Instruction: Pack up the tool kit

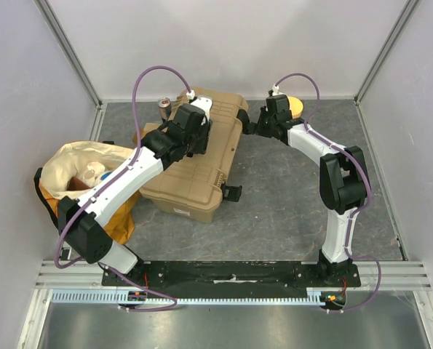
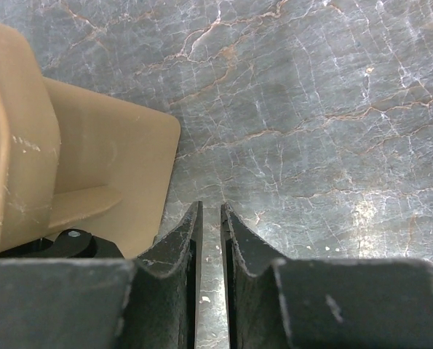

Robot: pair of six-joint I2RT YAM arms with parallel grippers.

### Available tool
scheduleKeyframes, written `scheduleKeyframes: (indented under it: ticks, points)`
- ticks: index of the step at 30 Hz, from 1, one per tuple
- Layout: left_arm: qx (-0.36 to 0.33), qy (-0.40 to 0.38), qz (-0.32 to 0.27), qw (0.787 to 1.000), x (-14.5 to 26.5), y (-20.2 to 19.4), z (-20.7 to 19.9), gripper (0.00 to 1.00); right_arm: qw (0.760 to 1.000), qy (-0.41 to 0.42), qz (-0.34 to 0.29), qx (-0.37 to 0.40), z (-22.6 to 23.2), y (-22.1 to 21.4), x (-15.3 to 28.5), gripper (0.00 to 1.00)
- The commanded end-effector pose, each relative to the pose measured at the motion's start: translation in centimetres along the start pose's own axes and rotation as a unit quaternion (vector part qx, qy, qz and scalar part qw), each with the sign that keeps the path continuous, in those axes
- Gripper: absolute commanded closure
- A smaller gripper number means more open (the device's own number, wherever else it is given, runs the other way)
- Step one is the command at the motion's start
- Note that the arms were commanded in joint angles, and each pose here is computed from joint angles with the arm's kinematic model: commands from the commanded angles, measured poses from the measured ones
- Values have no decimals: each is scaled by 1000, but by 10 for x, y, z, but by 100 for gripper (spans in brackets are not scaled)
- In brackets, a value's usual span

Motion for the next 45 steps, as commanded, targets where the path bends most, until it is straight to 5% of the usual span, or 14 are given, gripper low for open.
scheduleKeyframes:
  ticks: [1, 6, 16, 32, 45]
  points:
    - [-1, -48, 64, 997, -3, -23, -22, 48, 1000, -1, -21, 12, 5, 12, 17, 78]
    - [-27, -16, 95, 995, -16, -35, -17, 46, 1000, 0, -19, 15, 6, 13, 15, 78]
    - [-49, -48, 164, 984, -32, -67, -32, 70, 999, 9, -14, 28, 15, 10, 11, 79]
    - [-53, -128, 207, 969, -42, -93, -69, 75, 992, 46, 62, 104, 41, -17, -21, 92]
    - [-47, -175, 213, 960, -43, -97, -78, 76, 988, 106, 50, 103, 59, -31, -41, 100]
Point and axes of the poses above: each gripper's point midway between its finger pads, its own x axis back along the fingers, its own z axis along the line the jaws close on, y = z × x, the point moved 9 cm from there along x, back along the fingers, and after that the axes turned 6 degrees about x, right-handed, at the moved point
